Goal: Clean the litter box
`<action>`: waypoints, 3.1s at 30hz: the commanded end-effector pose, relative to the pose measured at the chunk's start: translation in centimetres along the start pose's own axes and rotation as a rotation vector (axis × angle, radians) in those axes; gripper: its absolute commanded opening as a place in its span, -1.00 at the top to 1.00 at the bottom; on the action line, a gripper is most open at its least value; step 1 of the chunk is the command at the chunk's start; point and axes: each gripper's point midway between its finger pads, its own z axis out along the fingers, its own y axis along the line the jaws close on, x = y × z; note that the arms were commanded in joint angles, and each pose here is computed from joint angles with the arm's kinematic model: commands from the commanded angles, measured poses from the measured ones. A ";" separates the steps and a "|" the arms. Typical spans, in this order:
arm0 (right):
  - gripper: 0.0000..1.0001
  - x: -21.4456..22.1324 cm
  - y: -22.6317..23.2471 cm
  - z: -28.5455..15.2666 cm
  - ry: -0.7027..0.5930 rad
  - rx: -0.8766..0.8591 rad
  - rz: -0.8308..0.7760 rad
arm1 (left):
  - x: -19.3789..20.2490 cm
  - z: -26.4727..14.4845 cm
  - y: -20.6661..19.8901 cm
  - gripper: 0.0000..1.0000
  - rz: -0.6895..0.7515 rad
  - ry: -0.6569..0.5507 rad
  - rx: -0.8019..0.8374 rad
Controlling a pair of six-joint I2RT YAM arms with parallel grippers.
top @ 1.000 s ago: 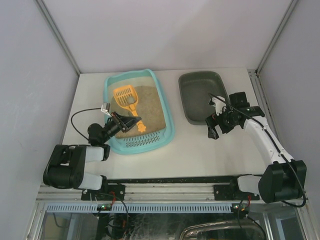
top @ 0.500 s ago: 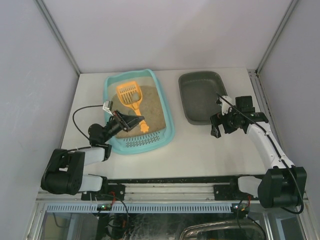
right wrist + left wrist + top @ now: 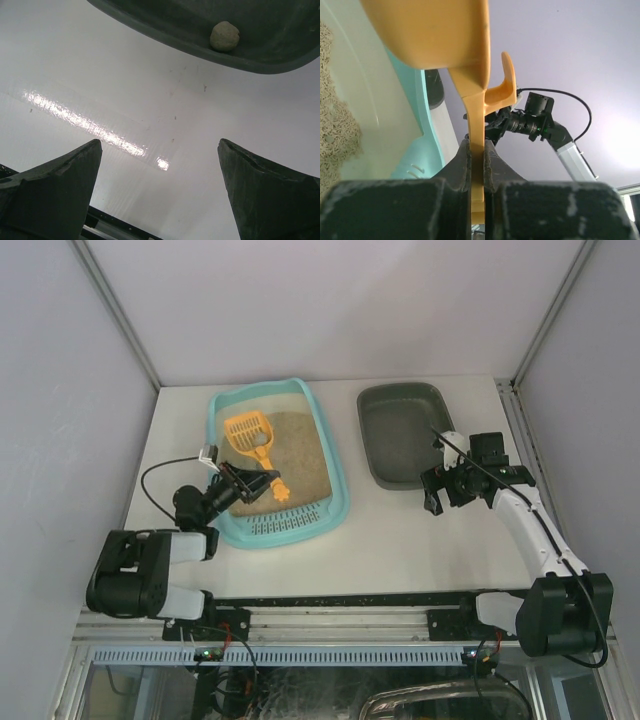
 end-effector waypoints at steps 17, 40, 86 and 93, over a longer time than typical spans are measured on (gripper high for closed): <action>-1.00 -1.5 -2.0 -1.6 -0.092 0.109 -0.003 | 2.3 6.6 -5.3 0.99 0.329 0.306 -0.287; -1.00 -3.3 -3.3 -5.5 -0.275 0.177 0.039 | 13.5 24.0 9.3 1.00 0.929 0.698 -0.927; -1.00 -26.0 9.4 13.3 -0.171 -0.427 -0.301 | -2.1 -6.6 4.2 1.00 0.308 0.448 -1.317; -1.00 -23.9 9.7 14.8 -0.123 -0.457 -0.295 | -2.1 -4.1 8.2 1.00 0.182 0.593 -1.223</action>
